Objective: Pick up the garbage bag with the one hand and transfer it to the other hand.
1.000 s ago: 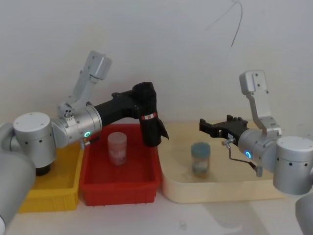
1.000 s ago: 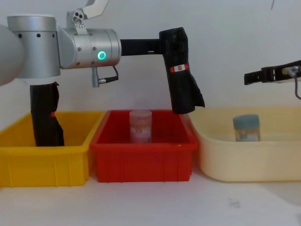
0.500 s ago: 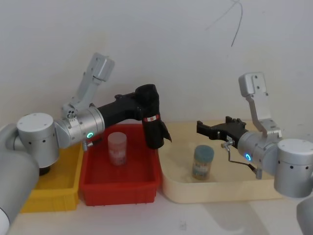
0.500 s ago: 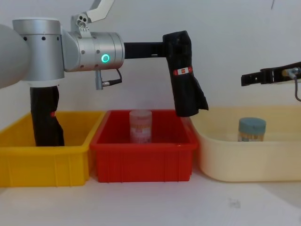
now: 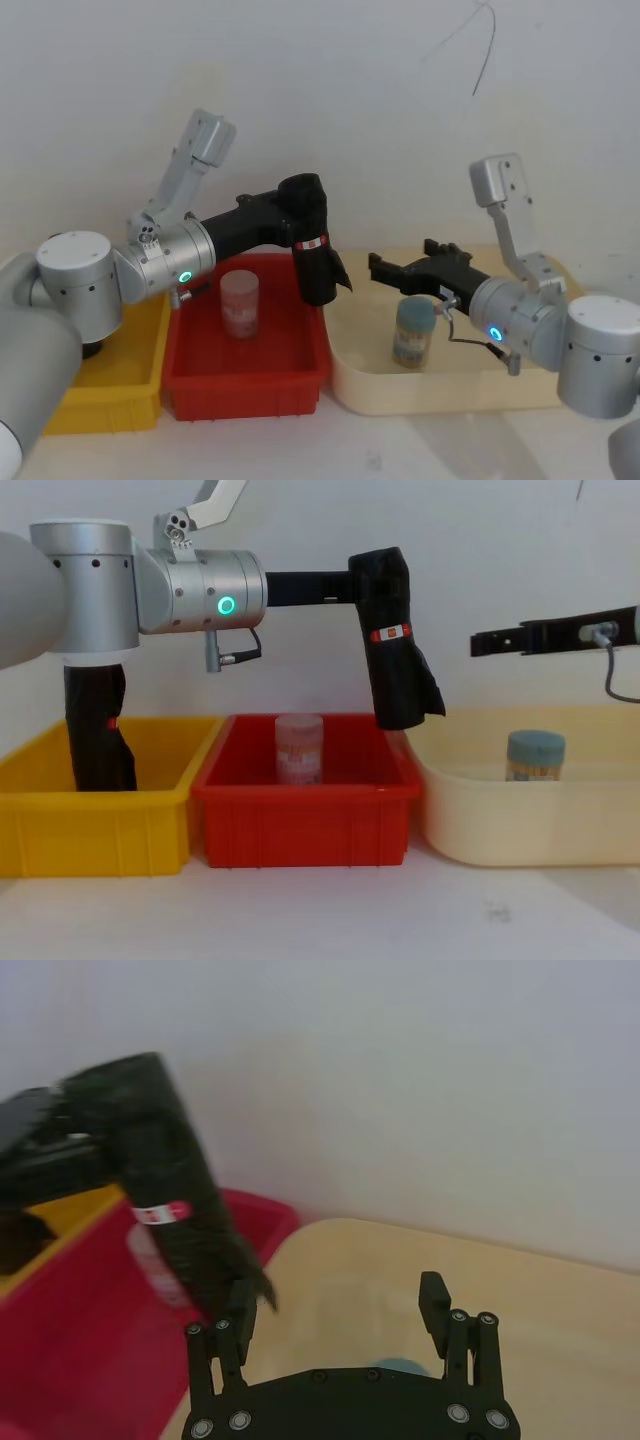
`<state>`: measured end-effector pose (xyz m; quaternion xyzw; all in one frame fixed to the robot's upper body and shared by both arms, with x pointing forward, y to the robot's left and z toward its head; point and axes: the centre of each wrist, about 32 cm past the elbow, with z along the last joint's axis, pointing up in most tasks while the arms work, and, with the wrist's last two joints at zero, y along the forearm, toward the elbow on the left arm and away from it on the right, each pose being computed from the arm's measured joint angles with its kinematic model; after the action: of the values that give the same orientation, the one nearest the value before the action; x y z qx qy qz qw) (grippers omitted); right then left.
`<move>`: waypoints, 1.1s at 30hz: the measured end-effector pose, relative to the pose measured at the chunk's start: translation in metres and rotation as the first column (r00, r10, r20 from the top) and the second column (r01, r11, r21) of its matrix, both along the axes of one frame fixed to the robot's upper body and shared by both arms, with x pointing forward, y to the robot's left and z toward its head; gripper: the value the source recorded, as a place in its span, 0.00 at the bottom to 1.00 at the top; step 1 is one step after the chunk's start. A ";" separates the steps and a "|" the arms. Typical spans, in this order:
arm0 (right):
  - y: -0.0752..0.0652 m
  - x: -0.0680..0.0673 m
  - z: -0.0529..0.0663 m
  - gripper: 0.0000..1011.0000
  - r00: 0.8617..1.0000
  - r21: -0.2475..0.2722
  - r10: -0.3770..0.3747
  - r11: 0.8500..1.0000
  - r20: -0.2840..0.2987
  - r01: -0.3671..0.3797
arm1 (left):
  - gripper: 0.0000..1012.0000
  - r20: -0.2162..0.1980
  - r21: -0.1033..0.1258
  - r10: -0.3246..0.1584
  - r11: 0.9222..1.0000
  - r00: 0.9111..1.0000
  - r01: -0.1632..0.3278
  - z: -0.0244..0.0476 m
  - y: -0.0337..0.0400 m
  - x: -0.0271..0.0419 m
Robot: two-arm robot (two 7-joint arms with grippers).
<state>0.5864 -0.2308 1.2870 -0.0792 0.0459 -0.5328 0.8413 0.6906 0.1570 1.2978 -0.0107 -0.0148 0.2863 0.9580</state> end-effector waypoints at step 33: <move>0.044 0.005 -0.021 0.99 0.970 -0.079 0.212 0.976 0.117 -0.204 | 0.43 -0.002 0.000 -0.002 1.000 1.000 0.002 -0.0005 -0.0004 0.0004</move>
<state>0.5915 -0.1864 1.2656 -0.0780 -0.0329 -0.4468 0.8906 0.6911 0.1566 1.2973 -0.0105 -0.0137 0.2854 0.9582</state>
